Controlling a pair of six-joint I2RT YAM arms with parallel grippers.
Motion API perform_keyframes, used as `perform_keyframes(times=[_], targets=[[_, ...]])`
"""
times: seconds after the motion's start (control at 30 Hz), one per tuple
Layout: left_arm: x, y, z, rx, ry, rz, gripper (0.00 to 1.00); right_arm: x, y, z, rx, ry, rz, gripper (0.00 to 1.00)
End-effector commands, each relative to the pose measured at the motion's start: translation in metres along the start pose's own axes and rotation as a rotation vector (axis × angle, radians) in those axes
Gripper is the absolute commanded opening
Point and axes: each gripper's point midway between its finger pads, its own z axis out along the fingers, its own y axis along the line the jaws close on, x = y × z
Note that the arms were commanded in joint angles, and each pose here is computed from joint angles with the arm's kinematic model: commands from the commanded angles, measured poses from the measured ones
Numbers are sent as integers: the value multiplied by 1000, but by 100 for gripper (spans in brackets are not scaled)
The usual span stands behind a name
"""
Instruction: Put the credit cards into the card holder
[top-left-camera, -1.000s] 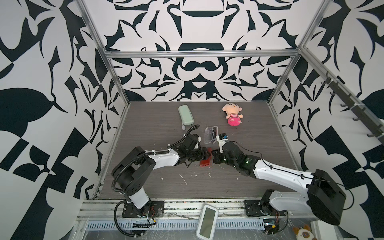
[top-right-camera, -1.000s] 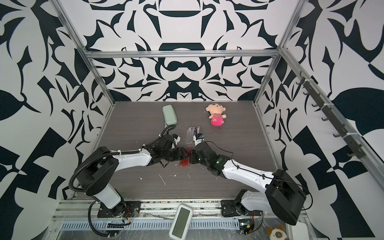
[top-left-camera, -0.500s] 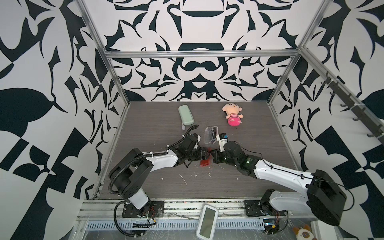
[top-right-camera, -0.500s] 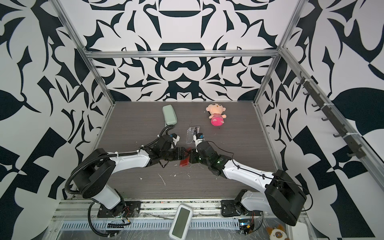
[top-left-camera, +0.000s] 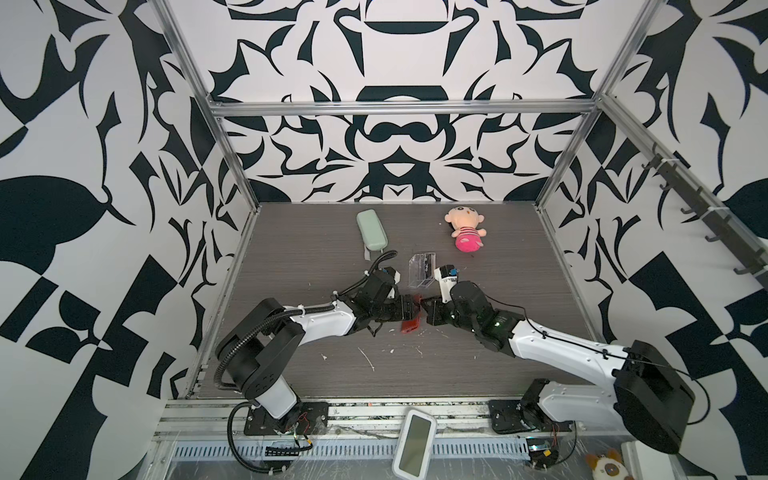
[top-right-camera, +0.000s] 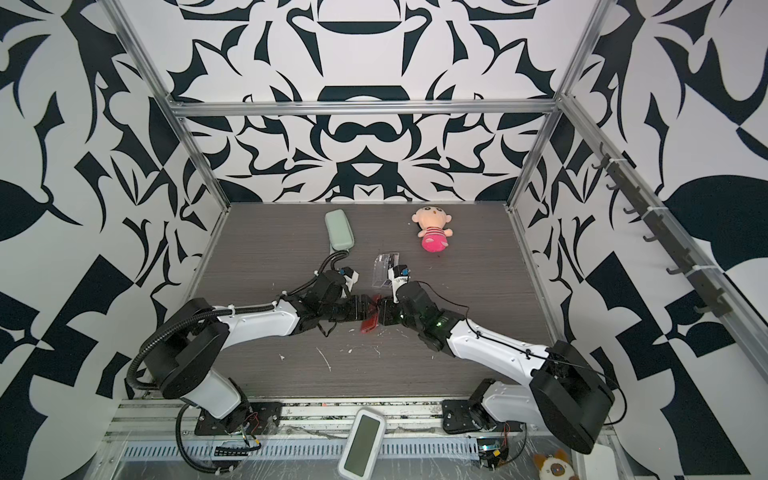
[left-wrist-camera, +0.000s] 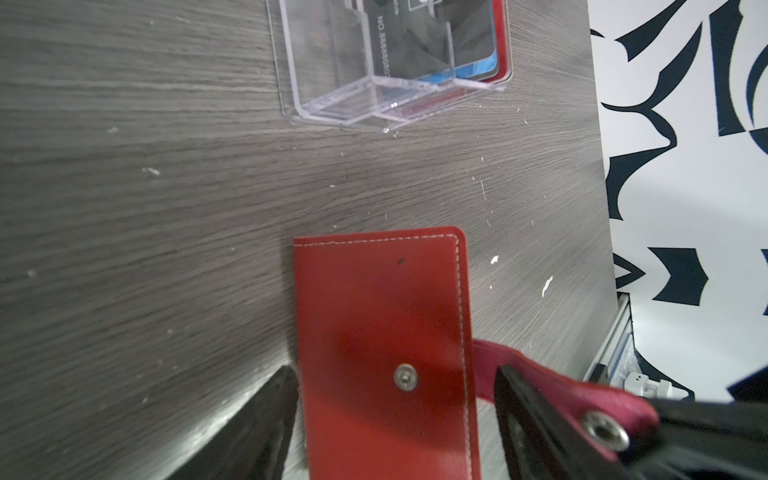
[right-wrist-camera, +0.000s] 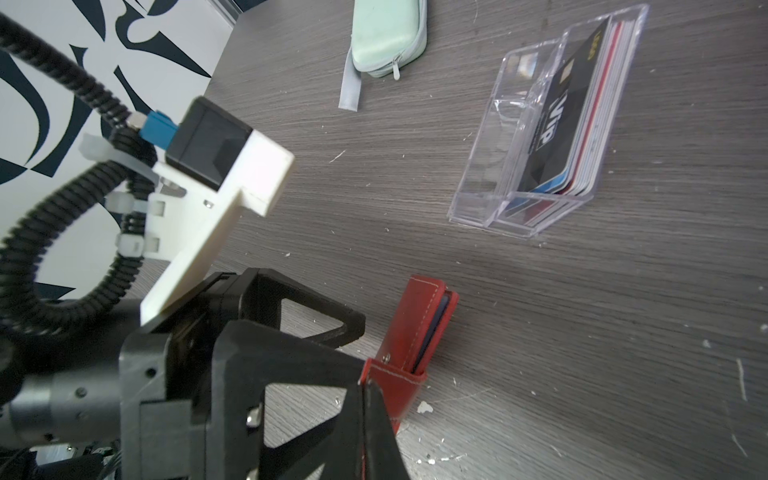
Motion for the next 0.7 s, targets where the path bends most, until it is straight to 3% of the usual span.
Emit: perform_keyframes(times=[0.0,0.27,0.67], targets=[[1,2,-5,-15,-10,13,77,-17,13,-7,-54,-59,16,0],[-1,10,-10,-63,-36,12,69,-16,3,-4,-7,-49,17,0],[-6,27,-28,-165,-101,19,64,-19,-5,-6,58,-43,-12,0]])
